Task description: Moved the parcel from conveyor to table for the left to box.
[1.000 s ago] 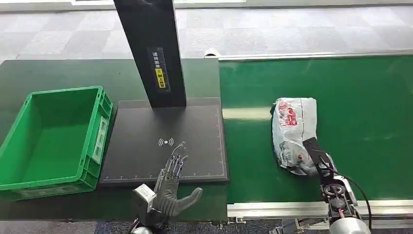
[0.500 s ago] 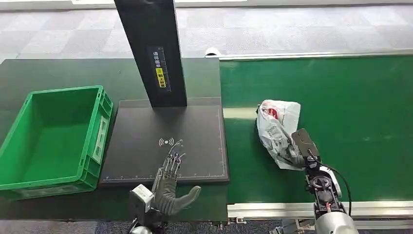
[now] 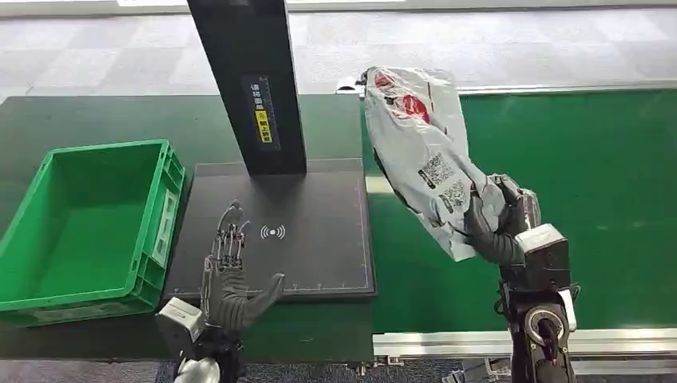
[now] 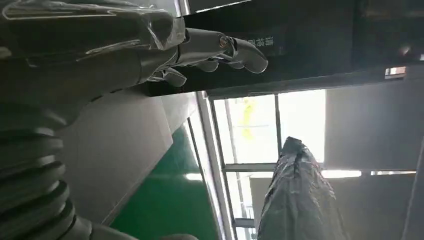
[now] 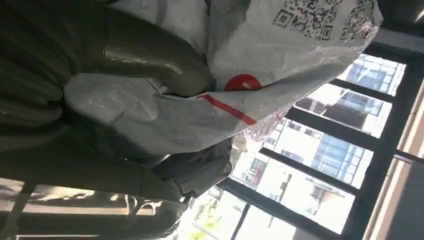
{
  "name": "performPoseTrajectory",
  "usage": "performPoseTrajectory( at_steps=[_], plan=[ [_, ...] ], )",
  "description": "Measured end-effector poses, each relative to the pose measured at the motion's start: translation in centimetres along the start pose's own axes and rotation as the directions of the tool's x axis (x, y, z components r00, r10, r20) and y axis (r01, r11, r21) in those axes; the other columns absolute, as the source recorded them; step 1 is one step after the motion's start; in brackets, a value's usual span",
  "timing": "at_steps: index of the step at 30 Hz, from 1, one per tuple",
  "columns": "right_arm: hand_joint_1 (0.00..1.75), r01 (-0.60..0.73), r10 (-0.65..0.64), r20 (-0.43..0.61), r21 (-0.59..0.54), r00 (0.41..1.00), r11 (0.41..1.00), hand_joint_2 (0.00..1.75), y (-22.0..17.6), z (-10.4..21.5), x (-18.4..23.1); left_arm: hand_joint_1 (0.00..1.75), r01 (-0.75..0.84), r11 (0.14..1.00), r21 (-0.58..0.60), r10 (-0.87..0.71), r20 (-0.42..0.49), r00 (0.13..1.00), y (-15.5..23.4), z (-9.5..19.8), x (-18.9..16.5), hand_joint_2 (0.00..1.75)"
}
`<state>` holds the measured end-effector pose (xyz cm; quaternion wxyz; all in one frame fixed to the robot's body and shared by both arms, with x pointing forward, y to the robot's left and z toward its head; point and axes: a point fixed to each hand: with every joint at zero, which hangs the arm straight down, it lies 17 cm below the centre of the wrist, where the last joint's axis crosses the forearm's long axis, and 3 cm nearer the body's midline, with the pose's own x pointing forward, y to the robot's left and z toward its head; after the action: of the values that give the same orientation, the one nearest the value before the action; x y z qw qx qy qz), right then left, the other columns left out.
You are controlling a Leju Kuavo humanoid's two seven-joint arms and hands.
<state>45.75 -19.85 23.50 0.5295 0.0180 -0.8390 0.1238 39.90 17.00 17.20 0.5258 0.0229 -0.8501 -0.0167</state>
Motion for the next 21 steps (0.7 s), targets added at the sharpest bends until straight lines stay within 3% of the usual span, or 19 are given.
performPoseTrajectory(
  at_steps=[8,16,21],
  plan=[
    [1.75,-0.027,0.026,0.055,0.026,0.998,0.999,1.75,1.3,0.6,2.3,0.00,0.024,0.999,0.036,-0.025,0.028,0.999,1.3,-0.1,0.8,1.75],
    [1.75,0.048,-0.023,-0.121,0.204,0.992,0.978,1.75,11.5,2.5,-2.3,0.00,0.046,0.995,0.091,-0.052,0.068,0.996,3.4,-2.0,1.9,1.75],
    [1.75,0.098,-0.054,-0.177,0.250,0.983,0.963,1.75,14.6,3.6,-3.8,0.00,0.055,0.992,0.112,-0.063,0.067,0.996,4.1,-2.1,1.9,1.75]
  ],
)
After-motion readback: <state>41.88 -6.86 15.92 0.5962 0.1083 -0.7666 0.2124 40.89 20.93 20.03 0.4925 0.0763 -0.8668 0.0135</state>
